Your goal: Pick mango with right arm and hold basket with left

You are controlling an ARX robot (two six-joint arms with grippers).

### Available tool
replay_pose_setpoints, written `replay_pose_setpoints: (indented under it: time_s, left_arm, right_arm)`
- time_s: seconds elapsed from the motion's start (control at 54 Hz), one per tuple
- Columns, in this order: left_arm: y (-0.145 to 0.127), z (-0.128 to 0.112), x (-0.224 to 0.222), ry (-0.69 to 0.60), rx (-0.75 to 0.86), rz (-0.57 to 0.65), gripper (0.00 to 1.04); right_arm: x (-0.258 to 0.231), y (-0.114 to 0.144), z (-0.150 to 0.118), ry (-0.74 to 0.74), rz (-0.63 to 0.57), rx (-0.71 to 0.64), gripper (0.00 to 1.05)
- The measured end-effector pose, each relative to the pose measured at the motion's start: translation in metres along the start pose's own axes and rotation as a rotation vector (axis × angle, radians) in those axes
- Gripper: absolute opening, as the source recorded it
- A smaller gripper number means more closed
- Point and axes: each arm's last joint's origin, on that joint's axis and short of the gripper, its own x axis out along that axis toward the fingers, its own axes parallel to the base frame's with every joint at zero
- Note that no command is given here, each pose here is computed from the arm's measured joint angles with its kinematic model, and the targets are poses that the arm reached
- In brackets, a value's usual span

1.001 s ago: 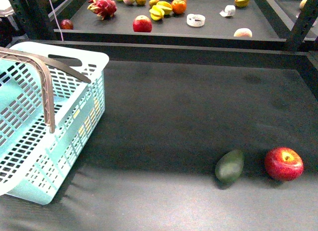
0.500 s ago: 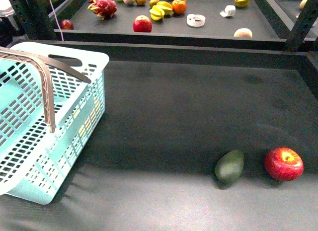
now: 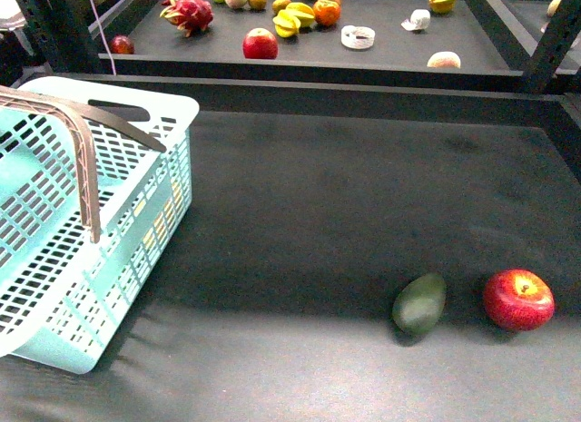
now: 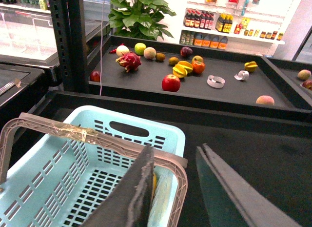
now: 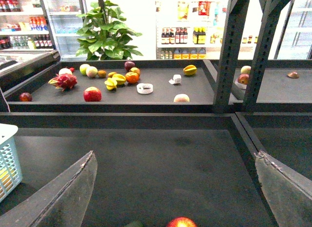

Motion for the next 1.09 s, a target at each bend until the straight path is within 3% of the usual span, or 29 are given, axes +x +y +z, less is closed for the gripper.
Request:
replay_pose_setpoints:
  time_s: [0.148, 0.408, 1.094]
  left_arm:
    - [0.001, -0.006, -0.015, 0.002, 0.052, 0.000, 0.04]
    - [0.002, -0.019, -0.037, -0.001, 0.070, 0.001, 0.04]
    - [0.001, -0.010, -0.065, -0.032, 0.075, 0.000, 0.04]
  right_arm:
    - [0.000, 0.000, 0.000, 0.000, 0.000, 0.000, 0.97]
    - [0.000, 0.000, 0.000, 0.000, 0.000, 0.000, 0.97]
    - [0.000, 0.000, 0.000, 0.000, 0.000, 0.000, 0.97]
